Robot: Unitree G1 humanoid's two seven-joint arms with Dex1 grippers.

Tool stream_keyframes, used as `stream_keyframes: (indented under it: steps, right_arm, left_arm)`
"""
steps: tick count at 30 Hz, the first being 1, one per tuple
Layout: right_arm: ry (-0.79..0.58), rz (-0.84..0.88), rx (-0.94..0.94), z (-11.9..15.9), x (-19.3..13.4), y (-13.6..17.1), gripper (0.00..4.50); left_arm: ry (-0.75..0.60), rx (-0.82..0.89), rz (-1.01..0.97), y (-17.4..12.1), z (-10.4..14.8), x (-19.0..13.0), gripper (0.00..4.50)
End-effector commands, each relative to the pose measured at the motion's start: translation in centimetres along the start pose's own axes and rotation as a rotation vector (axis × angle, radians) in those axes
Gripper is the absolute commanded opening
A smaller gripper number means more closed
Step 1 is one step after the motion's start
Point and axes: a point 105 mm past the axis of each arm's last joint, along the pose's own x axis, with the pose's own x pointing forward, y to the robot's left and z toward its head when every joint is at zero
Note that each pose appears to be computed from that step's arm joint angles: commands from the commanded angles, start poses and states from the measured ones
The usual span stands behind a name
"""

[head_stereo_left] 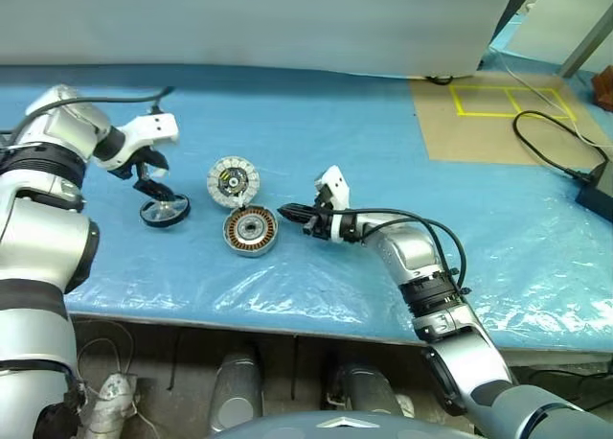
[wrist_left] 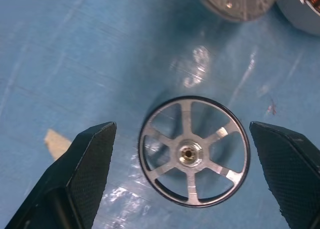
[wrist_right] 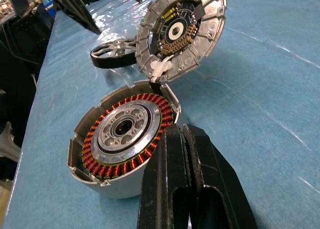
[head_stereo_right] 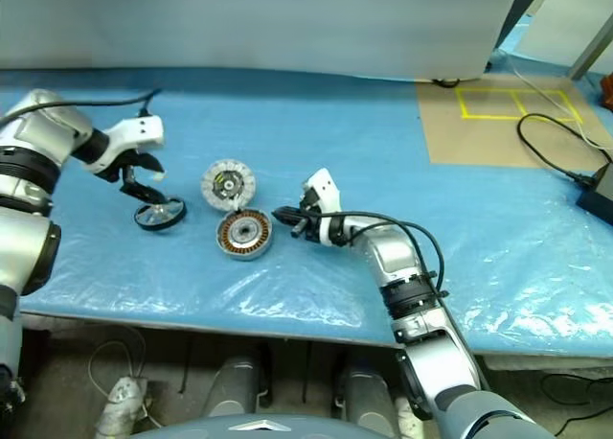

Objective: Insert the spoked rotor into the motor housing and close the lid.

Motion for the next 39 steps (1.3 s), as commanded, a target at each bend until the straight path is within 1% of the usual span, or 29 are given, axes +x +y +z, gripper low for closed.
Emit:
stream_keyframes:
  steps: [1,3,6,10,14,18,23,29,39]
  right_arm:
    - [-0.046,-0.004,-0.031,1.4,-0.3,0.3,0.01]
    - [-0.046,-0.009,-0.026,1.4,-0.2,0.3,0.01]
    - [-0.044,-0.012,-0.027,1.4,0.0,0.2,0.01]
    - [-0.037,-0.007,-0.046,1.5,0.2,0.2,0.01]
    - [-0.038,-0.004,-0.045,1.6,0.3,0.3,0.01]
    - [-0.034,-0.011,-0.062,1.7,0.2,0.2,0.01]
    - [-0.029,-0.012,-0.042,1.3,0.1,0.2,0.01]
    - [-0.023,-0.031,-0.034,1.0,-0.2,-0.1,0.01]
    - [-0.021,-0.028,-0.023,0.8,0.1,0.0,0.01]
  left_arm:
    - [0.137,0.053,-0.052,-0.3,-0.4,-0.7,4.50]
    - [0.181,0.083,-0.071,-0.5,-0.4,-0.3,4.50]
    - [0.194,0.103,-0.075,-0.5,0.0,0.0,4.50]
    - [0.236,0.114,-0.063,-0.4,-0.8,0.6,4.50]
    - [0.203,0.114,-0.028,-0.1,-0.2,1.0,4.50]
    - [0.196,0.115,-0.015,0.0,-0.2,1.2,4.50]
    - [0.189,0.098,-0.023,-0.3,-0.5,2.6,4.50]
    - [0.189,0.089,-0.043,-0.6,-0.6,3.5,4.50]
    - [0.191,0.089,-0.047,-0.6,-0.4,3.2,4.50]
